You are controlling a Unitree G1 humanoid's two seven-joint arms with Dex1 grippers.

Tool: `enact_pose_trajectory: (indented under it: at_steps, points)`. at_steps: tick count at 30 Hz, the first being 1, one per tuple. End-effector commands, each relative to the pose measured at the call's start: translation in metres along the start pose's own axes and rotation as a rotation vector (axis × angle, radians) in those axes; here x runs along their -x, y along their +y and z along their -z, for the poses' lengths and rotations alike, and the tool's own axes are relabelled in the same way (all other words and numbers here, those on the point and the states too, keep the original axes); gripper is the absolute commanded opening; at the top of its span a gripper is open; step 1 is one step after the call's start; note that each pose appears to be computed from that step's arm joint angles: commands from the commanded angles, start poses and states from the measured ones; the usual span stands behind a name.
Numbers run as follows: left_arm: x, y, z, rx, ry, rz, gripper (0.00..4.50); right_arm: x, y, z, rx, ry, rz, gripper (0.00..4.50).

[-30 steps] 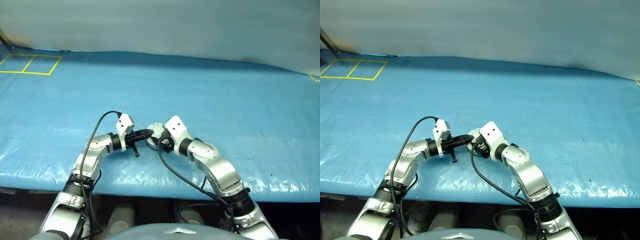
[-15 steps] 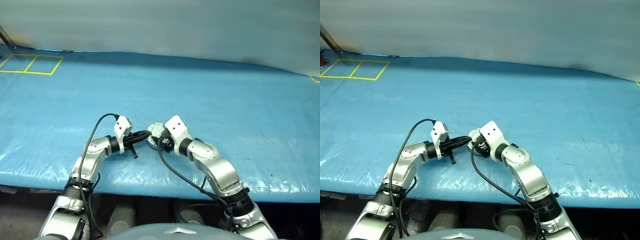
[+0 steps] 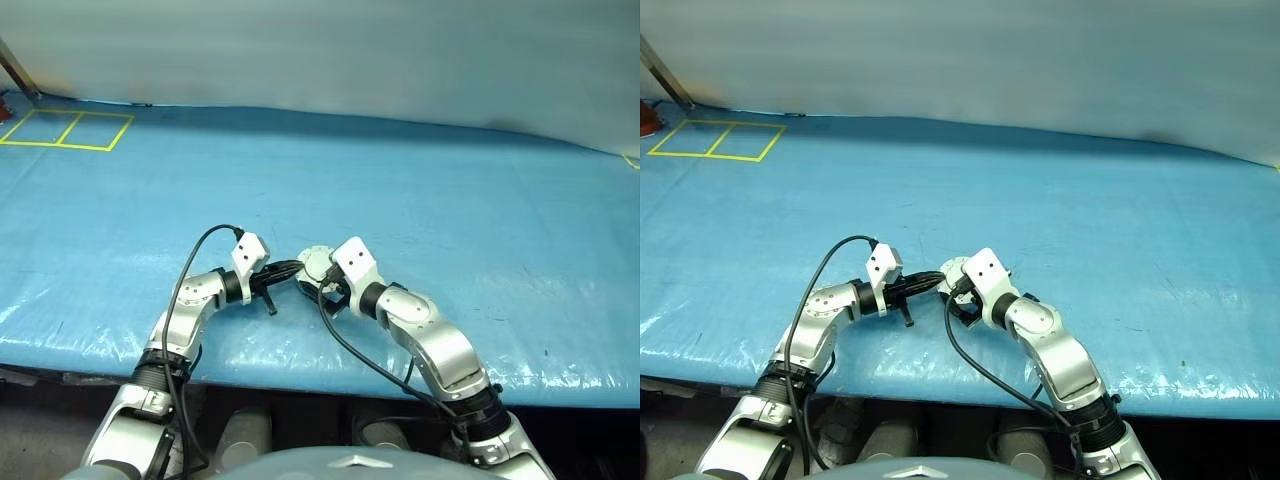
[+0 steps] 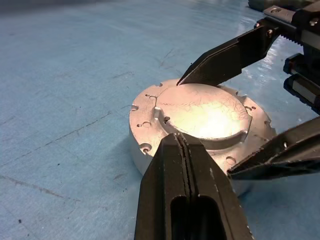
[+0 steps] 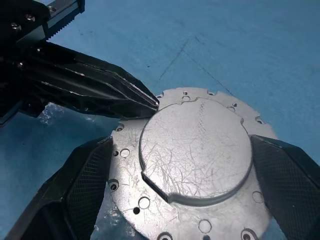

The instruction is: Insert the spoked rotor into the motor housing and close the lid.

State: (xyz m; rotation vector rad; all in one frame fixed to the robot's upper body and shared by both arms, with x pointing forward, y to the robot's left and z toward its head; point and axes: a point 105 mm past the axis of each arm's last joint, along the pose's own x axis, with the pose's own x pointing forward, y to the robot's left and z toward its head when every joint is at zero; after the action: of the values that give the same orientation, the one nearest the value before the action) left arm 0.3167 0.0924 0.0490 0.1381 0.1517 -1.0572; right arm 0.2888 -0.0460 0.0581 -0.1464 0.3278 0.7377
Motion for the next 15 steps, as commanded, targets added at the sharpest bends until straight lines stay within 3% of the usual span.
enact_pose_trajectory:
  at_steps: [1,8,15]
  points:
    - [-0.004,-0.004,0.009,0.004,0.04,0.011,0.0,0.002,0.006,0.014,-0.066,-0.007,-0.046,4.46]
    - [-0.006,-0.003,0.008,-0.005,0.038,0.013,0.0,0.01,-0.012,-0.025,-0.169,-0.27,0.035,4.46]
    - [-0.009,-0.008,0.009,-0.006,0.037,0.027,0.0,0.025,-0.02,-0.02,-0.503,-0.291,-0.033,4.46]
